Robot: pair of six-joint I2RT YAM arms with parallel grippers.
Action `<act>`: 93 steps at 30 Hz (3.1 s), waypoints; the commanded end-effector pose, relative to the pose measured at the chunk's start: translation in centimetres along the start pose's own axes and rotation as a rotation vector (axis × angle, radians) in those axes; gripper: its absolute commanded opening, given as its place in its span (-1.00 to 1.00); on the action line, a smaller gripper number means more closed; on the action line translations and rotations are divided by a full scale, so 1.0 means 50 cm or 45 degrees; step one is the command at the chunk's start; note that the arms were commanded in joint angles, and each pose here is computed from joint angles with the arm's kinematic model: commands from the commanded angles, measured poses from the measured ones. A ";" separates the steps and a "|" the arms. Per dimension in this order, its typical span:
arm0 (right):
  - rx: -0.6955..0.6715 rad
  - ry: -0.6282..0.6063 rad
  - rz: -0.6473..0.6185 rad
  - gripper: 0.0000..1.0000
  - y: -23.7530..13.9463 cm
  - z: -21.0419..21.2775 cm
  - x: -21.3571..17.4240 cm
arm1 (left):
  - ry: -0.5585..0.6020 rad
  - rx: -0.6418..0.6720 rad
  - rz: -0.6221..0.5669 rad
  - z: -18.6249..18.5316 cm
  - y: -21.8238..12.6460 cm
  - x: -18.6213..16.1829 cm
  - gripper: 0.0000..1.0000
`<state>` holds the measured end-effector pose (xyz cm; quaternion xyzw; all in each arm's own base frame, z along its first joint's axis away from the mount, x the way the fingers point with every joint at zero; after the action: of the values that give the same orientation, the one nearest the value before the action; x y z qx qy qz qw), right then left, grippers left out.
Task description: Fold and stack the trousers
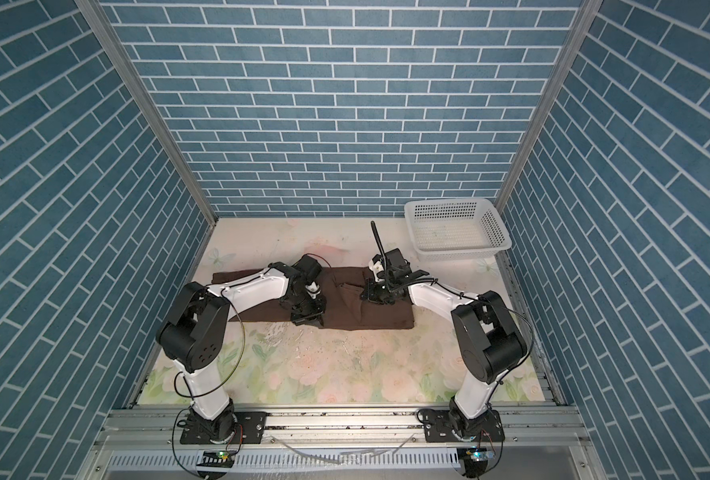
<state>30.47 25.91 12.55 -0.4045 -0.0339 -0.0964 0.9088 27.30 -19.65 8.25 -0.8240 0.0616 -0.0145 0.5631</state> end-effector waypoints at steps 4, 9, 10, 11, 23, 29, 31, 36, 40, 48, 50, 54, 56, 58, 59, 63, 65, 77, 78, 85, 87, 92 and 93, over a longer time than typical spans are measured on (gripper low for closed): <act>-0.046 -0.288 0.027 -1.00 0.005 0.096 -0.050 | -0.207 -0.036 -0.179 0.079 -0.069 0.017 -1.00; -0.007 -0.549 0.156 -1.00 0.055 0.184 -0.141 | -0.261 -0.048 -0.276 0.108 -0.127 0.046 -0.89; -0.009 -0.566 0.185 -1.00 0.068 0.187 -0.153 | -0.268 -0.051 -0.284 0.112 -0.131 0.050 -0.85; -0.020 -0.582 0.218 -1.00 0.080 0.188 -0.162 | -0.273 -0.054 -0.291 0.114 -0.135 0.056 -0.78; -0.005 -0.592 0.196 0.02 0.026 0.184 -0.148 | -0.187 -0.115 -0.302 0.050 -0.117 0.134 -0.14; -0.037 -0.291 -0.050 -0.01 -0.108 0.092 -0.053 | 0.106 -0.024 -0.278 -0.067 -0.103 0.185 -0.01; -0.092 -0.178 -0.113 -0.06 -0.150 0.036 -0.034 | 0.197 0.082 -0.256 -0.088 -0.095 0.196 0.00; -0.331 0.008 -0.157 0.08 -0.200 -0.098 -0.043 | 0.344 0.210 -0.161 -0.131 -0.052 0.208 0.01; -0.327 0.144 -0.105 0.29 -0.180 -0.156 -0.062 | 0.376 0.257 -0.122 -0.139 -0.031 0.206 0.08; -0.257 0.230 -0.080 0.41 -0.123 -0.201 -0.044 | 0.441 0.257 -0.137 -0.171 -0.018 0.199 0.13; -0.206 0.252 -0.085 0.38 -0.115 -0.202 -0.034 | 0.454 0.252 -0.143 -0.182 -0.010 0.201 0.14; -0.158 0.300 -0.085 0.29 -0.102 -0.209 -0.025 | 0.447 0.244 -0.128 -0.192 0.016 0.210 0.14; -0.155 0.320 -0.095 0.14 -0.100 -0.218 -0.023 | 0.447 0.229 -0.126 -0.198 0.028 0.216 0.14; -0.162 0.345 -0.103 -0.02 -0.100 -0.230 -0.025 | 0.446 0.224 -0.121 -0.199 0.038 0.222 0.13; -0.174 0.364 -0.106 -0.15 -0.101 -0.239 -0.026 | 0.446 0.225 -0.116 -0.199 0.041 0.226 0.11; -0.257 0.455 -0.112 -0.50 -0.111 -0.288 -0.036 | 0.459 0.226 -0.085 -0.199 0.058 0.232 -0.03; -0.276 0.499 -0.115 -0.74 -0.117 -0.312 -0.044 | 0.466 0.231 -0.076 -0.197 0.064 0.236 -0.26; -0.290 0.578 -0.119 -1.00 -0.129 -0.354 -0.070 | 0.400 0.085 -0.211 -0.188 -0.011 0.315 -1.00; -0.287 0.578 -0.120 -1.00 -0.129 -0.353 -0.070 | 0.390 0.081 -0.234 -0.178 -0.026 0.326 -1.00; -0.257 0.583 -0.137 -1.00 -0.132 -0.346 -0.068 | 0.261 0.072 -0.270 -0.084 -0.063 0.355 -0.52; -0.239 0.576 -0.142 -0.99 -0.135 -0.340 -0.064 | 0.209 0.085 -0.255 -0.048 -0.066 0.355 -0.35; -0.226 0.560 -0.138 -0.87 -0.137 -0.334 -0.061 | 0.060 0.199 -0.302 0.060 -0.118 0.355 -0.35; -0.228 0.560 -0.134 -0.85 -0.137 -0.334 -0.062 | 0.010 0.227 -0.316 0.084 -0.136 0.351 -0.35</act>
<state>26.99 10.25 6.48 -0.4344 0.1251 -0.2330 0.8611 45.33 -18.71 9.17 -0.7893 0.0069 -0.0940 0.6068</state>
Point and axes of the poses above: each gripper's point midway between its finger pads, its own y axis out along the fingers, its own z axis along the line the jaws close on, x = y × z, the point moved 5 cm from there along -y, back along the fingers, and after that the axes turned 15 degrees about y, right-handed, at the moved point
